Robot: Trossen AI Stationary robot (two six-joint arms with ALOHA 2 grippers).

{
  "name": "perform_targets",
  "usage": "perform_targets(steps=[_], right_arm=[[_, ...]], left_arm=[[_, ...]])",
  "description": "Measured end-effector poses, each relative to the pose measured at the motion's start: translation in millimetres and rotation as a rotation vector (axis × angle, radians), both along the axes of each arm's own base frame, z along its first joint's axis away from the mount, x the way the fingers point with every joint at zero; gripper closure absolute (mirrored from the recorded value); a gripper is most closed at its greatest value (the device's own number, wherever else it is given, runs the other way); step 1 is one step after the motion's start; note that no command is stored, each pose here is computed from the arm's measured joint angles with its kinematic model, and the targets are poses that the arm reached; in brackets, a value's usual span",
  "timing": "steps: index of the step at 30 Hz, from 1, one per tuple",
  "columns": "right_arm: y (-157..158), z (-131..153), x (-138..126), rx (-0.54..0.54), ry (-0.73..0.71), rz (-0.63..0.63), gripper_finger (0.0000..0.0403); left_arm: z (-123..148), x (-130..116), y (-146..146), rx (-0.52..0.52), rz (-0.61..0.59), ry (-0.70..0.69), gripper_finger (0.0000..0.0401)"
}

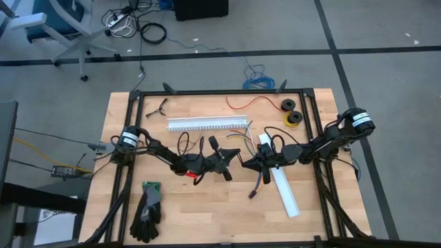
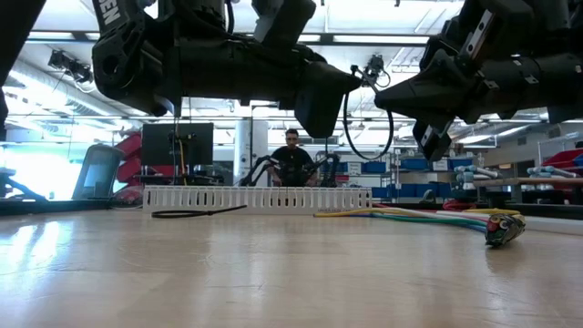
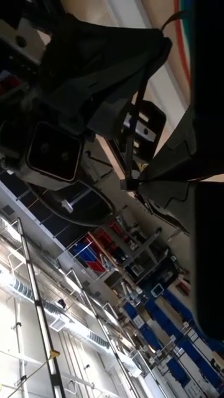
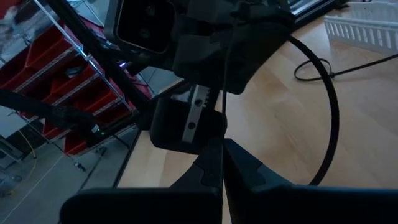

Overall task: Ziptie cables
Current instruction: Wrap the cable wires with black zip tie

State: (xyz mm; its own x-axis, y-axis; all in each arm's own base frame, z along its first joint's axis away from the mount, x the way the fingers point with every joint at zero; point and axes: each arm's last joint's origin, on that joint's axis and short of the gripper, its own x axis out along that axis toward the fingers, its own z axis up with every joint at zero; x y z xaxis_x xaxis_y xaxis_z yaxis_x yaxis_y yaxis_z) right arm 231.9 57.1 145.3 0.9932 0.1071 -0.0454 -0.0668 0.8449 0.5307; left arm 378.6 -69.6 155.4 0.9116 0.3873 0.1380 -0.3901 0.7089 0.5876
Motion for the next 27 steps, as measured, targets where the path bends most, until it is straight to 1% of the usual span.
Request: perform_targets(steps=[10,16,21,25,27], right_arm=[[-2,1,0,-0.021,-0.010,-0.010,0.0403],[-12,3,3,-0.014,-0.029,-0.051,0.0403],[-21,5,5,-0.005,-0.055,-0.057,0.0403],[-27,9,7,0.023,-0.082,-0.003,0.0403],[-27,10,9,0.023,-0.082,0.000,0.0403]], left_arm=[[-2,0,0,0.003,-0.004,0.017,0.0399],[-2,0,-2,0.004,-0.035,0.015,0.0399],[-6,2,-3,0.017,-0.032,0.077,0.0400],[-6,8,-4,0.027,-0.001,0.133,0.0400],[-4,11,-5,0.029,-0.003,0.146,0.0400]])
